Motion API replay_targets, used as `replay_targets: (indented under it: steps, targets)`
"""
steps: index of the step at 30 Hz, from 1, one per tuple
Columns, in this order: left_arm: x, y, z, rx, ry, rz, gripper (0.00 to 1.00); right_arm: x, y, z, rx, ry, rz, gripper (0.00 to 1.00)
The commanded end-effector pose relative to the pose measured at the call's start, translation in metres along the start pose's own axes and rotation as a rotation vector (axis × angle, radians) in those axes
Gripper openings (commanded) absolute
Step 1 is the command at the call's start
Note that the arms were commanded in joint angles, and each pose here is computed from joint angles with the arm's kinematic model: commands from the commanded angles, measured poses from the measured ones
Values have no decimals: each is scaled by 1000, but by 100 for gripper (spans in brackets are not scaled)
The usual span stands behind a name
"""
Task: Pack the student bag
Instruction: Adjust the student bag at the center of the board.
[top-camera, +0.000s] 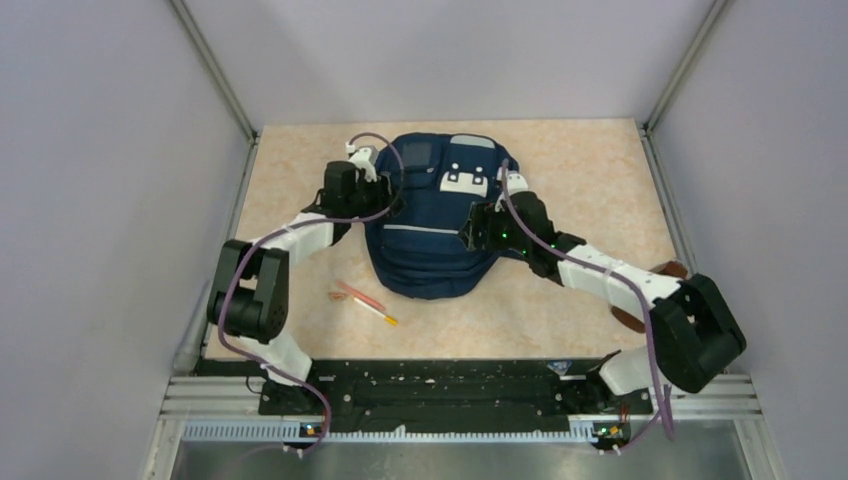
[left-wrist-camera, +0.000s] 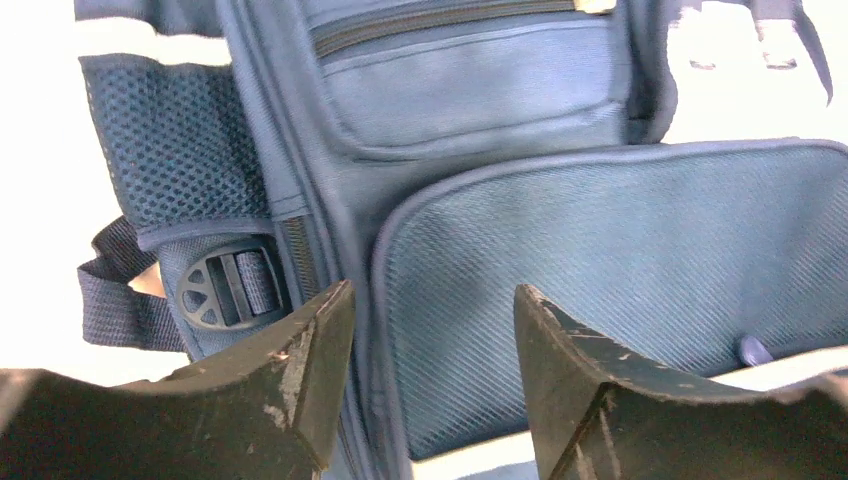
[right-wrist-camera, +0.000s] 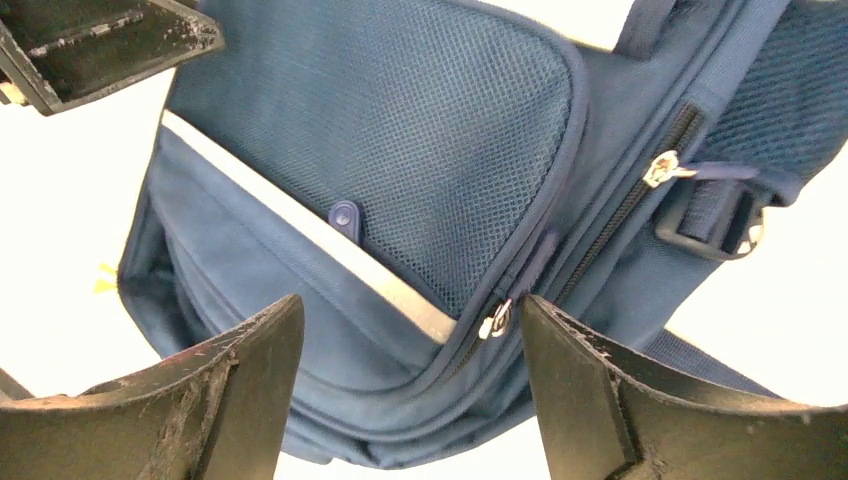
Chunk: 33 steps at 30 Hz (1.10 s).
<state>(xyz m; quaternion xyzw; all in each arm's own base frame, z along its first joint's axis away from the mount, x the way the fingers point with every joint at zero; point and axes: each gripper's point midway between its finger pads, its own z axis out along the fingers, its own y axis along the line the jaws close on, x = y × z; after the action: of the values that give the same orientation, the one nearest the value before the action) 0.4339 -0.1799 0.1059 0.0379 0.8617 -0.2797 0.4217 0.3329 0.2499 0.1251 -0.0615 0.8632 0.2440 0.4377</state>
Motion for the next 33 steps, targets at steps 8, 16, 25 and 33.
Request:
replay_targets:
  steps: [8, 16, 25, 33]
  targets:
    - [-8, -122, -61, 256, -175, 635, 70, -77, -39, -41, -116, -199, 29, 81]
    - [48, -162, -46, 379, -78, 788, 72, -46, -26, -44, -398, -288, -263, 80]
    - [61, -153, -45, 352, -49, 843, 73, -17, -34, -40, -425, -334, -442, 75]
    - [50, -137, -46, 225, -58, 779, 74, -21, -33, -16, -410, -316, -513, 66]
